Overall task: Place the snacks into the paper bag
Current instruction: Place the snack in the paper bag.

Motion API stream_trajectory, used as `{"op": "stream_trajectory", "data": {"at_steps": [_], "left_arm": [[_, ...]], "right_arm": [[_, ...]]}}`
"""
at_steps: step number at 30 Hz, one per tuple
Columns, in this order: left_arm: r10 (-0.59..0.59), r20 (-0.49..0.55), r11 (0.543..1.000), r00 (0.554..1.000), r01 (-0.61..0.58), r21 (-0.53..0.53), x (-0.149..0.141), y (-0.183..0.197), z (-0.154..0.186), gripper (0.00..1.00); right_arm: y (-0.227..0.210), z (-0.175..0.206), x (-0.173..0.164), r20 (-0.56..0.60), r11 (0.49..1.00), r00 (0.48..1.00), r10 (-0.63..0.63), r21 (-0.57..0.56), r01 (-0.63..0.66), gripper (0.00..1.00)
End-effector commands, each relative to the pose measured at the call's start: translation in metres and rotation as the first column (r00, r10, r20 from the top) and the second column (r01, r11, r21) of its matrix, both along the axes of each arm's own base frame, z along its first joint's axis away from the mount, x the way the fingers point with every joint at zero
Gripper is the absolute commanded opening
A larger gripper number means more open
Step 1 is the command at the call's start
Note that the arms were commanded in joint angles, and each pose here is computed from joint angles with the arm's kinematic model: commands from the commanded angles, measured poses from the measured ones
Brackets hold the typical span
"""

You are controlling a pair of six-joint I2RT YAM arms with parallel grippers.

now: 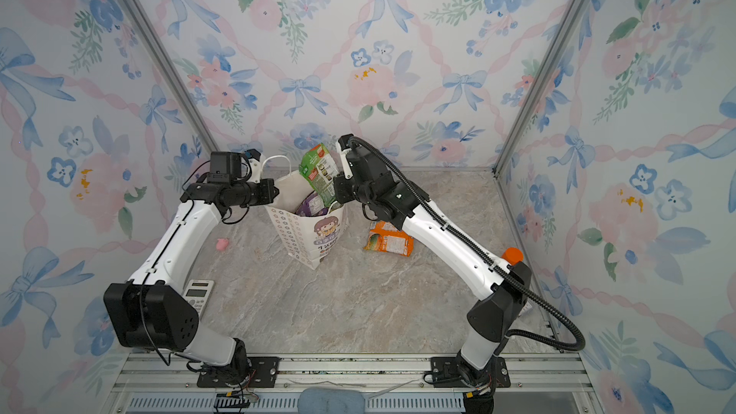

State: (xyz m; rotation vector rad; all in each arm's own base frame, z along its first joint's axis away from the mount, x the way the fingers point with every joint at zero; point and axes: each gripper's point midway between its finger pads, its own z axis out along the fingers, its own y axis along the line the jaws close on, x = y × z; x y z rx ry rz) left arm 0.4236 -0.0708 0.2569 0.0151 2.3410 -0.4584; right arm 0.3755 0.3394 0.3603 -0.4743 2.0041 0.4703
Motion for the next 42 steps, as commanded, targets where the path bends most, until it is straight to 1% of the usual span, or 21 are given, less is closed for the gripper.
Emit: {"op": "stream_trajectory", "data": {"at_steps": [1, 6, 16, 26, 27, 28, 30, 32, 33, 34, 37, 39, 42], "left_arm": [[-0.013, 0.047, 1.000, 0.999, 0.013, -0.012, 0.003, -0.004, 0.012, 0.00], [-0.013, 0.050, 1.000, 0.999, 0.013, -0.012, 0.003, -0.004, 0.013, 0.00], [-0.012, 0.047, 1.000, 0.999, 0.013, -0.012, 0.003, -0.004, 0.012, 0.00], [-0.011, 0.047, 1.000, 0.999, 0.012, -0.010, 0.003, -0.004, 0.012, 0.00], [-0.012, 0.046, 1.000, 0.999, 0.012, -0.010, 0.003, -0.004, 0.011, 0.00], [-0.010, 0.047, 1.000, 0.999, 0.011, -0.009, 0.003, -0.004, 0.011, 0.00], [-0.010, 0.046, 1.000, 0.999, 0.011, -0.009, 0.003, -0.004, 0.011, 0.00], [-0.010, 0.047, 1.000, 0.999, 0.011, -0.009, 0.003, -0.003, 0.012, 0.00], [-0.012, 0.046, 1.000, 0.999, 0.012, -0.009, 0.003, -0.004, 0.011, 0.00], [-0.011, 0.046, 1.000, 0.999, 0.012, -0.008, 0.003, -0.004, 0.011, 0.00], [-0.011, 0.045, 1.000, 0.999, 0.011, -0.008, 0.003, -0.004, 0.011, 0.00], [-0.011, 0.045, 1.000, 0.999, 0.011, -0.009, 0.003, -0.004, 0.011, 0.00], [-0.011, 0.043, 1.000, 0.999, 0.011, -0.009, 0.004, -0.004, 0.010, 0.00]], "right_arm": [[-0.004, 0.010, -0.004, 0.008, 0.998, 1.000, -0.020, 0.058, 0.019, 0.00], [0.007, 0.003, -0.011, -0.035, 0.995, 0.999, 0.017, 0.099, -0.014, 0.00], [0.020, -0.014, -0.022, -0.108, 0.988, 0.992, 0.072, 0.142, -0.056, 0.00], [0.038, -0.035, -0.017, -0.183, 0.983, 0.975, 0.124, 0.157, -0.096, 0.00], [0.038, -0.035, -0.016, -0.188, 0.982, 0.974, 0.130, 0.161, -0.100, 0.03], [0.038, -0.036, -0.015, -0.192, 0.982, 0.973, 0.131, 0.161, -0.100, 0.11], [0.035, -0.033, -0.011, -0.190, 0.982, 0.974, 0.125, 0.162, -0.094, 0.41], [0.027, -0.025, -0.008, -0.168, 0.982, 0.979, 0.115, 0.167, -0.086, 0.62], [0.022, -0.019, -0.006, -0.150, 0.982, 0.983, 0.107, 0.169, -0.081, 0.70], [0.017, -0.013, -0.004, -0.133, 0.982, 0.986, 0.099, 0.170, -0.076, 0.74], [-0.002, 0.002, -0.001, -0.080, 0.982, 0.995, 0.062, 0.184, -0.047, 0.79], [-0.019, 0.014, -0.002, -0.044, 0.977, 0.998, 0.037, 0.214, -0.027, 0.80], [-0.048, 0.013, 0.002, -0.035, 0.970, 0.999, -0.026, 0.242, 0.034, 0.81]]}}
